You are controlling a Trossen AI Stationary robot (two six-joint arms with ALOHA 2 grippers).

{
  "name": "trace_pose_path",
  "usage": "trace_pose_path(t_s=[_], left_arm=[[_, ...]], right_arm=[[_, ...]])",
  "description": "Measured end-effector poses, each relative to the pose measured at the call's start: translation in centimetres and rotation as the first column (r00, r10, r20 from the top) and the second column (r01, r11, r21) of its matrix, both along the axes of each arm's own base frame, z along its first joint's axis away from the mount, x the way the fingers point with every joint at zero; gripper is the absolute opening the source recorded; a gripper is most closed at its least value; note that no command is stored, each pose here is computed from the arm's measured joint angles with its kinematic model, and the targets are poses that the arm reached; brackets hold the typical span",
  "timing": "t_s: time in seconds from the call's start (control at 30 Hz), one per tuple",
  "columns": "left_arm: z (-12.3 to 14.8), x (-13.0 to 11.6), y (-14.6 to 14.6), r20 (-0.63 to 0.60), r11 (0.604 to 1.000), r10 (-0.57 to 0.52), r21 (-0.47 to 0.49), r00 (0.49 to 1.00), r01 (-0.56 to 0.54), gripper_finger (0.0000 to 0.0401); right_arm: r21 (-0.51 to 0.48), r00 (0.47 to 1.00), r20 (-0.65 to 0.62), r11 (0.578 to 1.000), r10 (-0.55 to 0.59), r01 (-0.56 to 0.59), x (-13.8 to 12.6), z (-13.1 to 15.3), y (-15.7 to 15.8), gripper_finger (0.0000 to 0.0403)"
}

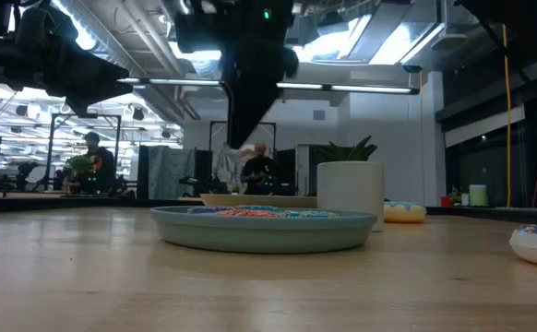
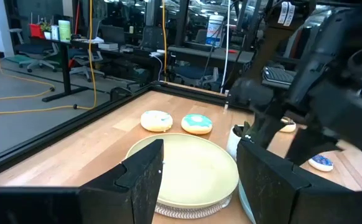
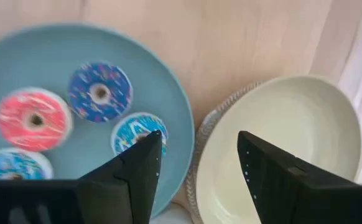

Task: Pick & Place donuts
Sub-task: Put the small dark blue donut on the blue plate

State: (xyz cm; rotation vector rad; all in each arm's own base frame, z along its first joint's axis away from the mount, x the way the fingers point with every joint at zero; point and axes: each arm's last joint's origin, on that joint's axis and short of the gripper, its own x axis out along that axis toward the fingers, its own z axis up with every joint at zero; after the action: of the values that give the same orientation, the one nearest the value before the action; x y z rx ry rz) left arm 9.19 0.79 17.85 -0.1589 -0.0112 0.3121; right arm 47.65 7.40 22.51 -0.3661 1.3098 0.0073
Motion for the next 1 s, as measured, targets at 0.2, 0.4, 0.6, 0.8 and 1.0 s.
trace_pose_path(t_s=[0.2,0.4,0.6,0.8,1.0], left_arm=[[0.0,0.0,0.0,-0.001,1.0,0.0,0.0,1.0,0.0,0.0196],[0.0,0.0,0.0,0.0,1.0,0.0,0.0,1.0,0.0,0.0196],[0.0,0.0,0.0,-0.001,1.0,0.0,0.0,1.0,0.0,0.0196],[0.0,0.0,0.0,0.0,1.0,0.0,0.0,1.0,0.0,0.0196],[0.0,0.0,0.0,-0.001,1.0,0.0,0.0,1.0,0.0,0.0196]], right_arm=[[0.031,0.997,0.065,0.999,-0.035,0.033,-0.1,2.2,1.4,0.0212],[0.042,0.995,0.099,0.999,-0.027,0.023,-1.0,4.5,2.4,0.0212],[0.082,0.988,0.115,0.992,-0.105,0.096,-2.0,5.9,2.7,0.0212],[0.111,0.975,0.124,0.979,-0.185,0.172,-2.5,6.3,2.9,0.0212],[0.114,0.977,0.109,0.979,-0.18,0.168,-3.3,6.2,4.1,0.0212]])
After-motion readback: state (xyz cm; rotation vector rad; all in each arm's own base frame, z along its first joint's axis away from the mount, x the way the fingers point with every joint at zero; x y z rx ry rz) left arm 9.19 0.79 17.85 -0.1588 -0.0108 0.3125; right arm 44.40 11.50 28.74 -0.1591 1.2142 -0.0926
